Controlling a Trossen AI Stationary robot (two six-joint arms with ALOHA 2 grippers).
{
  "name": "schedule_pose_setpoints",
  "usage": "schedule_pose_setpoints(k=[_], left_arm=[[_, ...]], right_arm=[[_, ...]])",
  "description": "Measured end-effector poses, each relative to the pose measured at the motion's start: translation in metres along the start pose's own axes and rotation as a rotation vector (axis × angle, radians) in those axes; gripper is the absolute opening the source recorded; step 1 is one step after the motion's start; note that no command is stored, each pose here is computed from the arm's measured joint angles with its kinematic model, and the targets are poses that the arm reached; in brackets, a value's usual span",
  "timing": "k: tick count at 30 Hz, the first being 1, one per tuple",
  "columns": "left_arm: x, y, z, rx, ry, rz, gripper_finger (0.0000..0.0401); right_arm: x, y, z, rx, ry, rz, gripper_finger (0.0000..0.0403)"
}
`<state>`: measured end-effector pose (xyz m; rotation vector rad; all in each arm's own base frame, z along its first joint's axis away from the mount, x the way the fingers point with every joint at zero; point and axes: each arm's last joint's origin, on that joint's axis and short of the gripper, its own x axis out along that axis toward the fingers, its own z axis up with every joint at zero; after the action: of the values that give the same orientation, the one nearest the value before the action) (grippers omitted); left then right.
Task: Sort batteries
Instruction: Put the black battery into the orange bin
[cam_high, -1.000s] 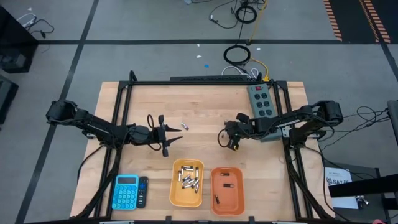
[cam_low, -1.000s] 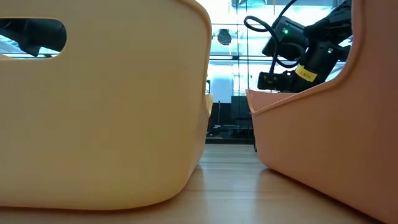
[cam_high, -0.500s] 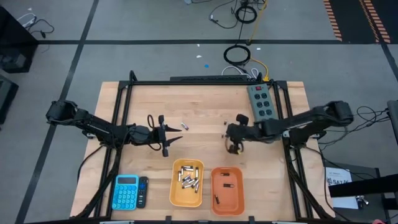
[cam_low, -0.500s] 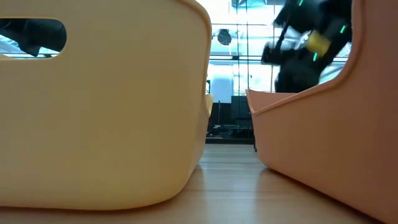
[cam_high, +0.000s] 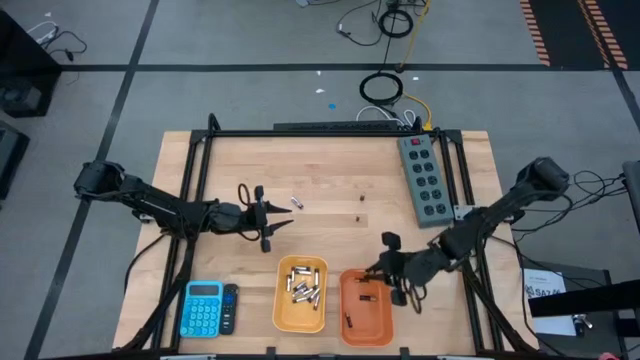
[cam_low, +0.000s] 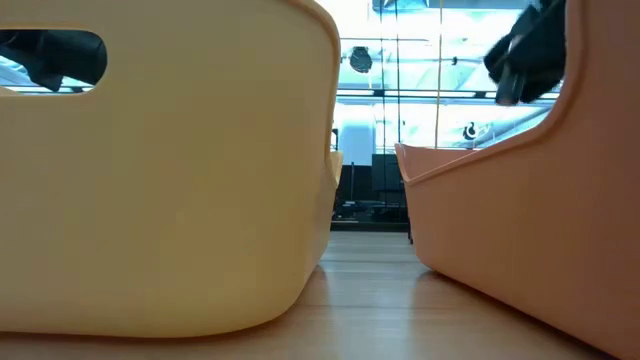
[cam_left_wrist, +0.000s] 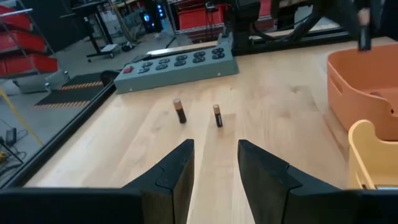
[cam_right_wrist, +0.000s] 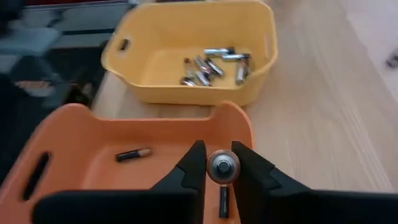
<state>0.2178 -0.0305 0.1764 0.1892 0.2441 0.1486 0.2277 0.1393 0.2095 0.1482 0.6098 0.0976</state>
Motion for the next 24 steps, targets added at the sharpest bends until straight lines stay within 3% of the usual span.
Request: schedule_pose_setpoints(k=[6,9,17,24], left_arm=[[-0.001,-0.002,0.001,-0.013,-0.009,-0.007,0.0134],[-0.001,-0.002,0.001,-0.009,-0.011,-0.007,0.0134],[-0.001,-0.002,0.001,0.004,-0.010,-0.008,0.0134],[-0.001,-0.002,0.001,0.003,-0.005,-0.008,0.0134]], right_arm=[[-0.001,0.001,0.000,0.050,-0.034,-0.051,0.0152],[-0.012,-0.009,0.011,0.052,-0.097,-0.108,0.0183],[-0.012,-0.067,0.027,0.060,-0.096,-0.416,0.0171],[0.006,-0.110,0.030,0.050,0.006,-0.415,0.0162]])
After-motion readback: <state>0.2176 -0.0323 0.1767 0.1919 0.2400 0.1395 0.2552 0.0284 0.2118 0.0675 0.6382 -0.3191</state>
